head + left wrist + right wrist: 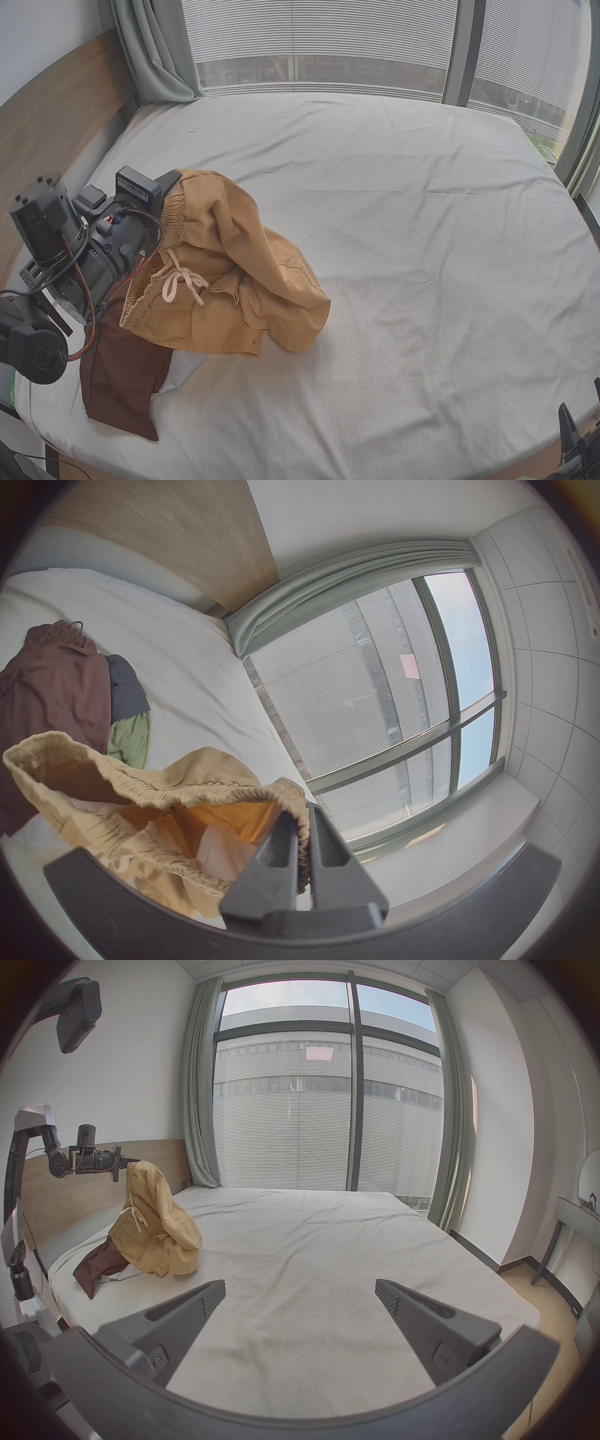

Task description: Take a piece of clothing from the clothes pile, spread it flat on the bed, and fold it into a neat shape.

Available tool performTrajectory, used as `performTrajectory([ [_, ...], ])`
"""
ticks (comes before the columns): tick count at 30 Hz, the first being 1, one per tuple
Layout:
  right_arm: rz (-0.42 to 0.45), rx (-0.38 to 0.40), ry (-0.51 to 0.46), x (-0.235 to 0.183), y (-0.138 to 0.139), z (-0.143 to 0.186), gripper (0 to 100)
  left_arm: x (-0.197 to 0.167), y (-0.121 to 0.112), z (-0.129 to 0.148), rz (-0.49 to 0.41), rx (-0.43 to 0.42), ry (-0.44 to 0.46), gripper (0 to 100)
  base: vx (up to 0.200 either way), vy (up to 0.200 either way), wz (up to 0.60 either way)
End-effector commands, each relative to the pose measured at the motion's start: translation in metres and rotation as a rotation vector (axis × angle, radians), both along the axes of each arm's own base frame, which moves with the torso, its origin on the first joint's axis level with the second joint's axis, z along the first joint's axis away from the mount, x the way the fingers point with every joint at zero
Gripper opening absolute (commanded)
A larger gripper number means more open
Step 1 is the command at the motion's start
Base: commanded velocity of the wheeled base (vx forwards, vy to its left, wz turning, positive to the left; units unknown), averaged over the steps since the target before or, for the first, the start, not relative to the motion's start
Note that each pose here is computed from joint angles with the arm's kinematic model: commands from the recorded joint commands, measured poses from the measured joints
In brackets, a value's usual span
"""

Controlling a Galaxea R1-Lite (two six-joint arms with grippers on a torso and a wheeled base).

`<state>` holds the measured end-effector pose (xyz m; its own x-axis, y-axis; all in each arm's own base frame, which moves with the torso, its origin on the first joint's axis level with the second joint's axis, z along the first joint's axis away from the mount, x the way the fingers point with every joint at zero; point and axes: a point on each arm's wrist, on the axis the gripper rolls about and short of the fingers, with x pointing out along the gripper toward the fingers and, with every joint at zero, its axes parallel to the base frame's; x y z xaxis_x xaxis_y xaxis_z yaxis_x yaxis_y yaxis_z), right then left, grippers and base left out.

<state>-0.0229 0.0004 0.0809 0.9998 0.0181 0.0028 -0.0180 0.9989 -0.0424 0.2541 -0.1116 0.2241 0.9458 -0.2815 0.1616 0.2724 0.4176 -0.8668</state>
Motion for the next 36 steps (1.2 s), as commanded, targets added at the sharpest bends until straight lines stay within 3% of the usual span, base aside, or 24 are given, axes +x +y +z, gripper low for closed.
performTrajectory([
  [1, 0.0, -0.001, 0.001, 0.0, 0.0, -0.005, 100, -0.011, -0.012, 0.007, -0.032, -0.017, -0.02, 0, 0.0, 0.0, 0.0],
  [13, 0.0, -0.001, 0.001, 0.0, 0.0, -0.005, 100, -0.03, -0.042, 0.012, -0.161, -0.01, -0.004, 0, 0.0, 0.0, 0.0],
  [24, 0.0, -0.001, 0.001, 0.0, 0.0, -0.005, 100, -0.002, -0.08, -0.037, -0.23, 0.078, 0.13, 0, 0.0, 0.0, 0.0],
  [28, 0.0, -0.001, 0.001, 0.0, 0.0, -0.005, 100, 0.007, -0.091, -0.04, -0.253, 0.079, 0.131, 0, 0.0, 0.0, 0.0],
  [34, 0.0, -0.001, 0.001, 0.0, 0.0, -0.005, 100, 0.001, -0.122, -0.042, -0.395, 0.078, 0.129, 0, 0.0, 0.0, 0.0],
  [36, 0.0, -0.001, 0.001, 0.0, 0.0, -0.005, 100, -0.005, -0.141, -0.046, -0.482, 0.086, 0.131, 0, 0.0, 0.0, 0.0],
])
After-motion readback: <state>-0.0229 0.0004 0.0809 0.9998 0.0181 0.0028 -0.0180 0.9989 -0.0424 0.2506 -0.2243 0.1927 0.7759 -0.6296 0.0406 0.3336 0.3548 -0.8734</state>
